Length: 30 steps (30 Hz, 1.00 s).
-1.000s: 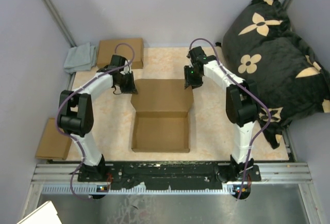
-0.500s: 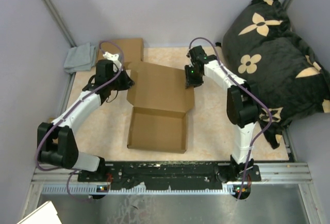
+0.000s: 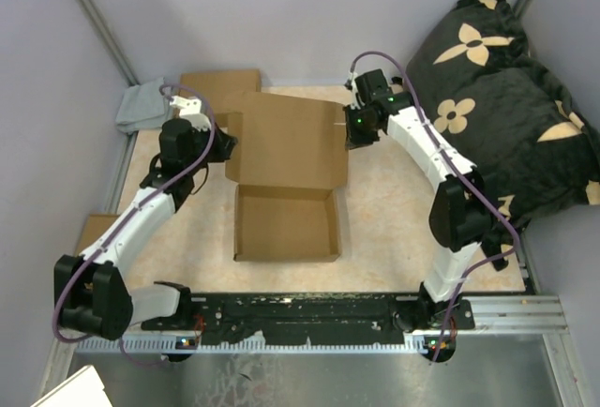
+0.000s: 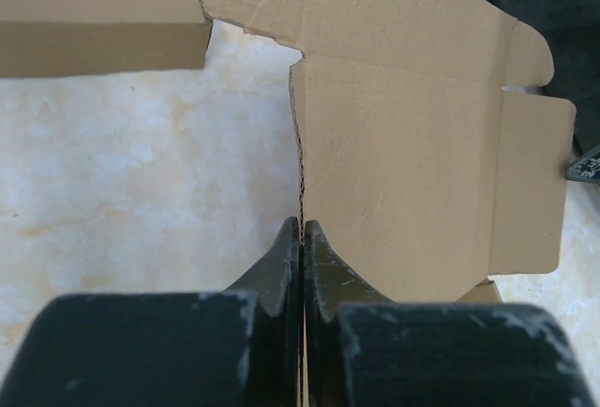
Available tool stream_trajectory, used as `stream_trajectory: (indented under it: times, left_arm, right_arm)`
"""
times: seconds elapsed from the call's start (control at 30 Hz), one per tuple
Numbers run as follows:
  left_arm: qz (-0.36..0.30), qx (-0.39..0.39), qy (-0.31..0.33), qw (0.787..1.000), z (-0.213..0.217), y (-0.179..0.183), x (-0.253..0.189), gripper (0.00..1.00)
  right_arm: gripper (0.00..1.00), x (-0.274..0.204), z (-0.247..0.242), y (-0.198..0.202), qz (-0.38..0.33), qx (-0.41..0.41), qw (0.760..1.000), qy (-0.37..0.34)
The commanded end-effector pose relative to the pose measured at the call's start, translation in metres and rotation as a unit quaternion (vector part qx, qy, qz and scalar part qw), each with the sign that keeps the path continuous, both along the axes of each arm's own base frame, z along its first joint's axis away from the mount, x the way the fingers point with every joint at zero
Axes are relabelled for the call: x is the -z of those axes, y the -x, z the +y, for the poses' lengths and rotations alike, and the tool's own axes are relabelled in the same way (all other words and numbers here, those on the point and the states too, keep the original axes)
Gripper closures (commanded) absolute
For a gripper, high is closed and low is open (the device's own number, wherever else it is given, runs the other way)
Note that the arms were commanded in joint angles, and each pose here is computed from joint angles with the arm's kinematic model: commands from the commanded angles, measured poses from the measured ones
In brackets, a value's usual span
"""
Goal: Fold the paper box
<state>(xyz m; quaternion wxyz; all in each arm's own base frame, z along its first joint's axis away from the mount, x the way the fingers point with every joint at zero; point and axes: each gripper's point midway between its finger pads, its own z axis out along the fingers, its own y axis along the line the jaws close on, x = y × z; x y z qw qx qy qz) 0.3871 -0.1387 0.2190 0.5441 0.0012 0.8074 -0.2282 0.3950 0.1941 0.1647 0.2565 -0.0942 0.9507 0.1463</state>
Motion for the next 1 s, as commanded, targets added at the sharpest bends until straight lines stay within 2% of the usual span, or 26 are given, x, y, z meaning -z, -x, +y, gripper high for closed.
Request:
stream_trajectory:
  times: [0.0,0.2,0.27,0.37,0.4,0.47,0.53,0.6,0.73,0.97]
  left_arm:
    - [-0.079,0.006,0.012,0.997,-0.005,0.002,-0.04,1.0]
    - [-0.1,0.029,0.01,0.995,-0.018,0.01,-0.052,1.0]
    - [-0.104,0.029,0.008,0.994,-0.019,0.012,-0.054,1.0]
    - [-0.114,0.038,0.005,0.993,-0.019,0.016,-0.058,1.0]
    - [-0.124,0.046,0.002,0.991,-0.021,0.019,-0.062,1.0]
    - [-0.147,0.063,-0.001,0.987,-0.023,0.028,-0.065,1.0]
    - [-0.175,0.075,0.0,0.982,-0.025,0.037,-0.071,1.0]
    - [-0.203,0.087,0.002,0.975,-0.027,0.044,-0.077,1.0]
    - [-0.225,0.111,0.007,0.968,-0.032,0.053,-0.082,1.0]
    - [-0.233,0.136,0.011,0.963,-0.039,0.059,-0.084,1.0]
  right_arm:
    - [0.91,-0.037,0.001,0.009,-0.041,-0.007,0.999,0.001]
    - [0.94,-0.049,0.005,0.007,-0.073,0.004,0.997,0.009]
    - [0.92,-0.05,0.006,0.005,-0.077,0.004,0.997,0.008]
    - [0.78,-0.051,-0.002,-0.002,-0.089,0.03,0.995,0.025]
    - [0.7,-0.052,-0.006,-0.004,-0.096,0.037,0.994,0.029]
    - [0.47,-0.054,-0.014,-0.006,-0.11,0.048,0.992,0.04]
    - [0.31,-0.056,-0.021,-0.006,-0.12,0.049,0.99,0.046]
    - [0.18,-0.067,-0.032,-0.004,-0.14,0.059,0.987,0.049]
    - [0.15,-0.062,-0.037,-0.009,-0.139,0.033,0.989,0.024]
    - [0.2,-0.053,-0.03,-0.026,-0.153,-0.046,0.985,-0.067]
